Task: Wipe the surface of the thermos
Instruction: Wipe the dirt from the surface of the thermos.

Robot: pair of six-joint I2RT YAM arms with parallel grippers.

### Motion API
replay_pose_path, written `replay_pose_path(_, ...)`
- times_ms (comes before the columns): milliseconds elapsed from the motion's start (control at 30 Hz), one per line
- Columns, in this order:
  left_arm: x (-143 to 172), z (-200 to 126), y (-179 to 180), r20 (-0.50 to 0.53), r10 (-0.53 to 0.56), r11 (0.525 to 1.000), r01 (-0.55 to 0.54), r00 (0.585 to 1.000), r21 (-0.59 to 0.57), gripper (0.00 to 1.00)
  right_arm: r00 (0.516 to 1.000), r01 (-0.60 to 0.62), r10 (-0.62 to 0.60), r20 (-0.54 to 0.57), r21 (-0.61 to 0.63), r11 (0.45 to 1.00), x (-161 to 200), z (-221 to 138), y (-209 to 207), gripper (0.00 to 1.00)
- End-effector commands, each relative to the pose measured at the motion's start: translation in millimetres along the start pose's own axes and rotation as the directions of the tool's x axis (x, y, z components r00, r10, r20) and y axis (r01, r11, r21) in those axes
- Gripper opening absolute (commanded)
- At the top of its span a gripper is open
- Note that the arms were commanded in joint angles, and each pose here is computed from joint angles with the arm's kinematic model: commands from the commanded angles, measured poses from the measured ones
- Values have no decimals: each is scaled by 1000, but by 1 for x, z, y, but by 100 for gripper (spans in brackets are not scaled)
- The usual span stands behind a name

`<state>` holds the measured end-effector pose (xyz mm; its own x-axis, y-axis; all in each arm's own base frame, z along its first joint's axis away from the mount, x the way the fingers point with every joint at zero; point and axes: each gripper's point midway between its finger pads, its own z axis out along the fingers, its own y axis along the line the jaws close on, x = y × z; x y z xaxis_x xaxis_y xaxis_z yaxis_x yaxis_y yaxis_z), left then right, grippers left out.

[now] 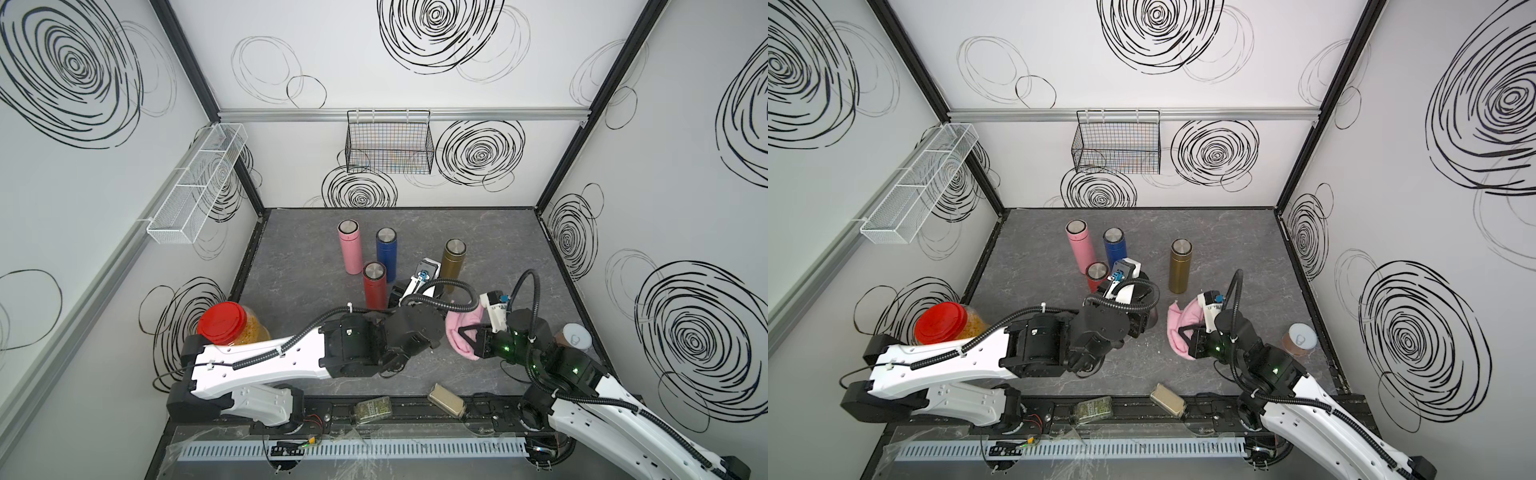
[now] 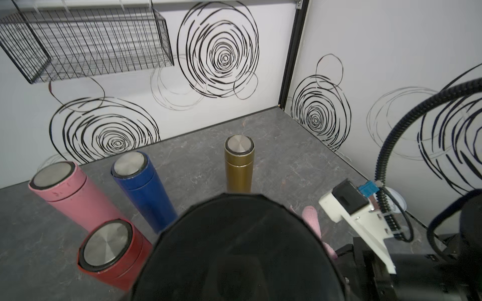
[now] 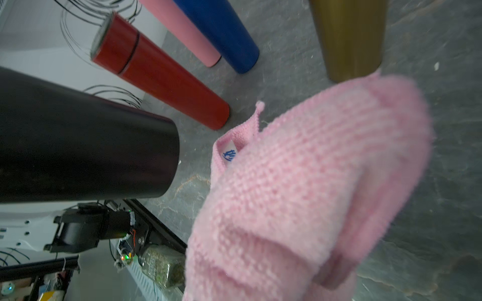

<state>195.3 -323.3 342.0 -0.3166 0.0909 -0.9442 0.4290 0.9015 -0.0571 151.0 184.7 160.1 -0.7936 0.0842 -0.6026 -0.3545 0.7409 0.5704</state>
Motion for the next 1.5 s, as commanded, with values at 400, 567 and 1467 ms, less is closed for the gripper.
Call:
replay_pose_path(400,66,86,6,-87,-224,974,225,971,1,0,962,216,-140,235,-341,915,-31,6,80,0)
replay_pose_path(567,77,104,16,-131,-309,949,314,942,12,0,974,168,-117,193,-274,947,-30,40,68,0)
replay_pose_path(1467,99,129,-17,-223,-421,901,434,879,10,0,989,-16,25,147,-64,998,21,70,-22,0)
